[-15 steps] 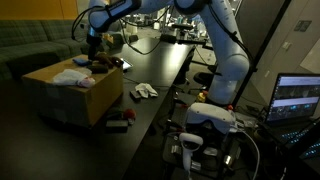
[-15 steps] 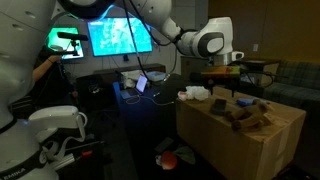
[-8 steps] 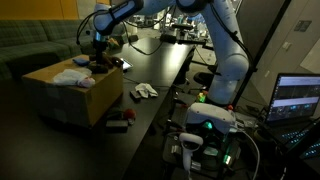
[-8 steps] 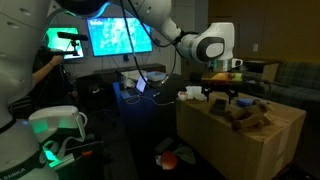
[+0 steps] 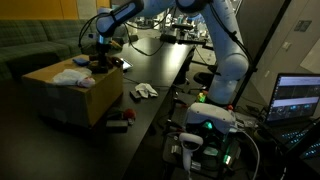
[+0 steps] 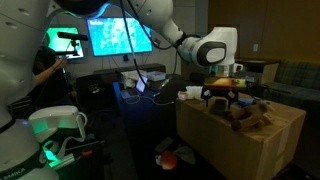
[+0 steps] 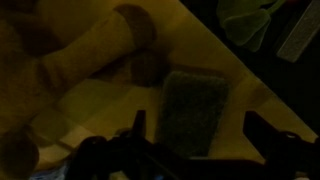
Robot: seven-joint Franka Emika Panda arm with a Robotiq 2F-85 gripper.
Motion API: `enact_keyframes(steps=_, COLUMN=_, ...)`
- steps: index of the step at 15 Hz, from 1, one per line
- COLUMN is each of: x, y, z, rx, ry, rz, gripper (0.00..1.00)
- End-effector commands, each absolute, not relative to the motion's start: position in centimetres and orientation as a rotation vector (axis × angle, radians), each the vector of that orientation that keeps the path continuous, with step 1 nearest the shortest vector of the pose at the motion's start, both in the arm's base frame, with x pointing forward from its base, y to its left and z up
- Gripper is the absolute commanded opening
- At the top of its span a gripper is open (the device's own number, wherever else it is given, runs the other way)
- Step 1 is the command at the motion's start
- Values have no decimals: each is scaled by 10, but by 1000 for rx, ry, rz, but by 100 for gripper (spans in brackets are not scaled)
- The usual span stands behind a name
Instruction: Swap the things on the box with the things on the table
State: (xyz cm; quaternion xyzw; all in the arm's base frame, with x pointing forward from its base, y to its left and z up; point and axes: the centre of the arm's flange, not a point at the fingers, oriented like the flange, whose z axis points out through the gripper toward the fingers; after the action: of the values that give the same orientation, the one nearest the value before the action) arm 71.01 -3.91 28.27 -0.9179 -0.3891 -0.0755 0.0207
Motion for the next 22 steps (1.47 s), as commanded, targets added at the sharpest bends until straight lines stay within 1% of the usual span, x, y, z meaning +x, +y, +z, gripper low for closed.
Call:
enact_keyframes(steps=1, x=712, y=-44, z=276, rx=-2813, ry=-1243, rz=-265, gripper=100)
enact_keyframes(steps=6, x=717, y=-46, z=259, rx=-2863, ry=-1224, rz=-287, gripper=100)
enact_keyframes(steps=7, x=718, y=-46, z=259, rx=-2870, ry=-1216, rz=-298, gripper=93)
enact_keyframes(steps=8, x=718, y=-45, z=262, rx=-2871, ry=-1216, rz=-302, gripper=73)
enact_keyframes(steps=9, x=718, y=-45, z=264, rx=-2876, ry=-1214, rz=-312, gripper=69)
enact_keyframes(steps=10, x=718, y=-45, z=267, rx=-2879, ry=-1210, rz=-317, gripper=69)
enact_keyframes(steps=12, x=716, y=-45, z=274, rx=-2880, ry=-1221, rz=-324, gripper=55)
enact_keyframes(steps=13, x=714, y=-45, z=279, rx=-2880, ry=-1226, rz=-325, gripper=45)
enact_keyframes(steps=15, x=710, y=-43, z=288, rx=-2875, ry=-1240, rz=-322, gripper=33)
enact_keyframes(steps=22, x=688, y=-43, z=322, rx=-2862, ry=-1257, rz=-314, gripper=33)
